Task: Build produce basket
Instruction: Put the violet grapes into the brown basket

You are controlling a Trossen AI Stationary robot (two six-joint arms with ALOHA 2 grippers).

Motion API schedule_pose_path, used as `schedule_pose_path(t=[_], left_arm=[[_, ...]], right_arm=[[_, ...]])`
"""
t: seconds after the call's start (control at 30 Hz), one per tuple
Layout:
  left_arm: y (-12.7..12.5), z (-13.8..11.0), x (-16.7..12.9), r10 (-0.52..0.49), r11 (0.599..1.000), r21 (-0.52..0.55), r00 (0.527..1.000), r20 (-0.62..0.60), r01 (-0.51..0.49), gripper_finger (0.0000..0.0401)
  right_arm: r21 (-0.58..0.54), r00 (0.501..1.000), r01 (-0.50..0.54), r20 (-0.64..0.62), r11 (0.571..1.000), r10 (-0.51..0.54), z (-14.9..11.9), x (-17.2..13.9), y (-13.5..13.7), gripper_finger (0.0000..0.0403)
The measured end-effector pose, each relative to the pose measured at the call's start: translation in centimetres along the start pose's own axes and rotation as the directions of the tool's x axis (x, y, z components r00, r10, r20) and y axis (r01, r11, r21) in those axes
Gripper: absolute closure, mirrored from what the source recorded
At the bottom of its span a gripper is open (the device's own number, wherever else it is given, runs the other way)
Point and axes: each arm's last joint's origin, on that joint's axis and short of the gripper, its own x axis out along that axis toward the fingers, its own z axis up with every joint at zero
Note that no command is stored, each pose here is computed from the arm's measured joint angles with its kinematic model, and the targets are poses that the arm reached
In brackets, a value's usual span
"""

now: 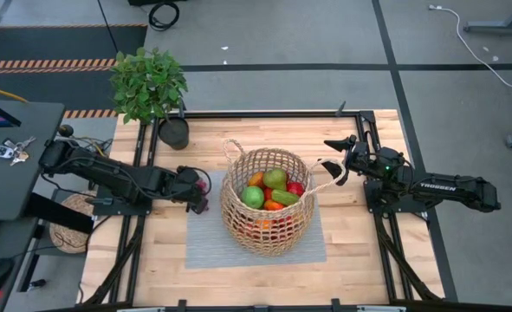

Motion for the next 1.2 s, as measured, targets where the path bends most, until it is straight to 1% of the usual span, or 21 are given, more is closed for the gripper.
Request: schedule_pose_path(t=[1.2], left_arm=[[-0.05, -0.10, 0.00, -0.016, 1.000, -0.016, 0.999, -0.030, 0.016, 0.0131]], right_arm=[[0.000, 1.000, 0.000, 0.000, 1.000, 0.000, 0.01, 0.00, 0.00, 0.0009]])
